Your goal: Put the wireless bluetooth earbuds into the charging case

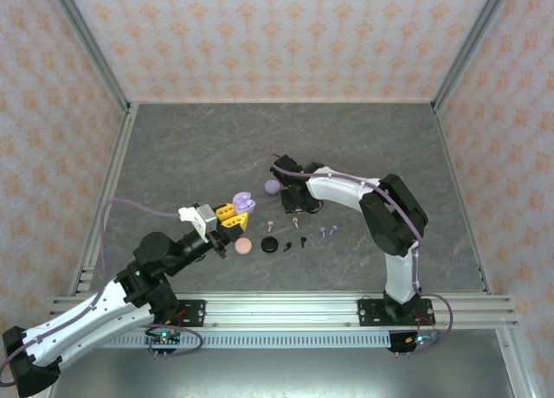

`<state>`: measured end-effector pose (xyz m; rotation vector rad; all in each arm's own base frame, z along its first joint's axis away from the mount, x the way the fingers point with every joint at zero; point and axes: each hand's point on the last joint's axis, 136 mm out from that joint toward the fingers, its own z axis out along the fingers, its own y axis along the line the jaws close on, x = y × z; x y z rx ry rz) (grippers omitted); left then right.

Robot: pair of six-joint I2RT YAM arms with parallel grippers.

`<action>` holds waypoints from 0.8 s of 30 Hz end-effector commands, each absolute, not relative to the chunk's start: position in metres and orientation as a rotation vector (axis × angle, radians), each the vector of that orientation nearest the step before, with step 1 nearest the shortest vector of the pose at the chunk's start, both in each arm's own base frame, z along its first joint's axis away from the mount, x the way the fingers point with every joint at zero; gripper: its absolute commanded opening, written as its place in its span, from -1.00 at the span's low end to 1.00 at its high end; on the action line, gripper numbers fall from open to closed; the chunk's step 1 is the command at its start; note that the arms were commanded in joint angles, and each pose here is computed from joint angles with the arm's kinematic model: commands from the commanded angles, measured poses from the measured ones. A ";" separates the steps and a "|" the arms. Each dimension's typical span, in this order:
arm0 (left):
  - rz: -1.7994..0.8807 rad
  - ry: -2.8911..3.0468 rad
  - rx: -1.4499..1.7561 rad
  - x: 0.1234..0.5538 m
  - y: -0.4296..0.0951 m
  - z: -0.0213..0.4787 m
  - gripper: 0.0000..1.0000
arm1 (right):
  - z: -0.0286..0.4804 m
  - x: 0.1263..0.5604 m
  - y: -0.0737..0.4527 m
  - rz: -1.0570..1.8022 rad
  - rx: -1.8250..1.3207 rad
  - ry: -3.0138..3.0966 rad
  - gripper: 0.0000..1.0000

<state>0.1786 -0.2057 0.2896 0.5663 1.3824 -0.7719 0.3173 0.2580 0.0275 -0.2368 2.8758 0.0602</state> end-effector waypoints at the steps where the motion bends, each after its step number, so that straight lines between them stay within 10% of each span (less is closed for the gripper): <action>1: -0.743 1.378 0.567 0.180 -0.204 0.288 -1.00 | 0.025 0.325 0.258 0.003 -0.249 2.862 -0.28; 24: -0.777 1.405 0.604 0.190 -0.227 0.287 -1.00 | 0.092 0.326 0.259 0.251 -0.263 2.678 -0.64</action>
